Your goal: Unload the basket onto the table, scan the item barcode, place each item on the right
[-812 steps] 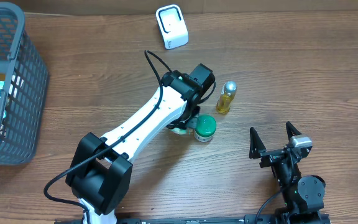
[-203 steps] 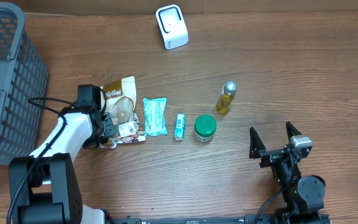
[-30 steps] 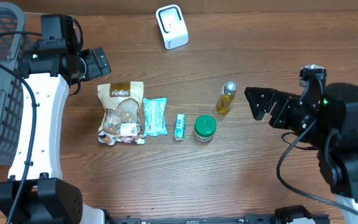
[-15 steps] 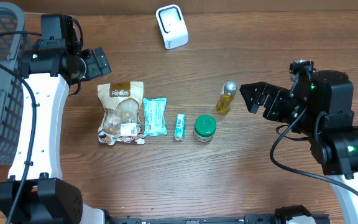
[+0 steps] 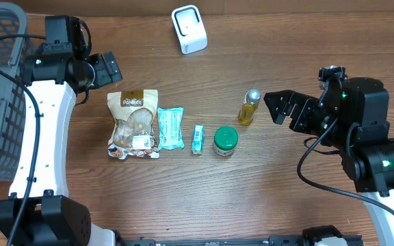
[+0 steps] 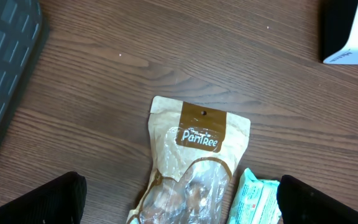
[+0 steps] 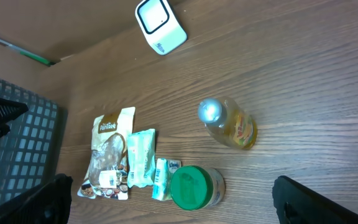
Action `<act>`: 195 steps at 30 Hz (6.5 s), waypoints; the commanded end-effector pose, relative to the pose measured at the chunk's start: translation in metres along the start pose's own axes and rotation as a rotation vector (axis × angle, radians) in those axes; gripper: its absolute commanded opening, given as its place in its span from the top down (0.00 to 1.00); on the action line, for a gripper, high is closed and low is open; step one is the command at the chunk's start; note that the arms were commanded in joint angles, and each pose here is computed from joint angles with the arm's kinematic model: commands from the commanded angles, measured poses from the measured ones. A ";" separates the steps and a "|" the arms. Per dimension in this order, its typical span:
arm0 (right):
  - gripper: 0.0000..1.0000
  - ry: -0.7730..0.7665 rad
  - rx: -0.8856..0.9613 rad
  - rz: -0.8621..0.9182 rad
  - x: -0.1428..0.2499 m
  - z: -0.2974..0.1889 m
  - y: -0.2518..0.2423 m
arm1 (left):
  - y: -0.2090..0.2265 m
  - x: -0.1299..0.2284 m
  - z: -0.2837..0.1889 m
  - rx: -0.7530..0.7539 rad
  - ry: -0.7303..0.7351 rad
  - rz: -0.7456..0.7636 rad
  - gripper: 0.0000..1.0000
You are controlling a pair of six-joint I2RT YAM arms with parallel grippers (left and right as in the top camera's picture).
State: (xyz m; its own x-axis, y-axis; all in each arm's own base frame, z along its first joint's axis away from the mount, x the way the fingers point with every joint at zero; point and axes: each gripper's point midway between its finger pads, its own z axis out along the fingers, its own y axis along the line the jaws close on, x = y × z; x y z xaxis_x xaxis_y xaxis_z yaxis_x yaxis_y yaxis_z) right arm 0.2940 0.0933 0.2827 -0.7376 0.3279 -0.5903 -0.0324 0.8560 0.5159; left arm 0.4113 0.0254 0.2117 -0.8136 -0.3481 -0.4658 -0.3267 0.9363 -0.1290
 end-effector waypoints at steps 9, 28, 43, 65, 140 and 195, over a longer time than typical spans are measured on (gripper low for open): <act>0.00 -0.037 -0.017 -0.007 -0.011 -0.009 0.007 | -0.002 -0.002 -0.003 -0.001 -0.011 0.013 0.00; 0.00 0.114 0.057 0.037 0.002 0.042 -0.017 | -0.002 -0.002 -0.003 -0.001 -0.011 0.013 0.00; 0.05 0.183 0.220 0.095 -0.064 0.039 0.003 | -0.002 -0.002 -0.003 -0.001 -0.011 0.013 0.01; 0.00 0.352 0.481 0.110 -0.010 0.118 -0.028 | -0.002 -0.002 -0.003 -0.001 -0.011 0.013 0.00; 0.00 0.330 0.467 0.108 -0.015 0.121 -0.026 | -0.002 -0.002 -0.003 -0.001 -0.011 0.013 0.01; 0.00 0.356 0.475 0.051 0.023 0.168 -0.054 | -0.002 -0.002 -0.003 -0.001 -0.011 0.013 0.00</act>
State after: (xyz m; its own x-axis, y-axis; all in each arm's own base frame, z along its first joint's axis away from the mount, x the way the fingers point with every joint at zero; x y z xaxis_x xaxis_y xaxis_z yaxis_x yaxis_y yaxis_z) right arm 0.3932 0.1236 0.1449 -0.9133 0.2941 -0.2817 0.2527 0.9517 0.1743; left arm 0.4112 0.0255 0.2117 -0.8135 -0.3481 -0.4660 -0.3271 0.9362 -0.1284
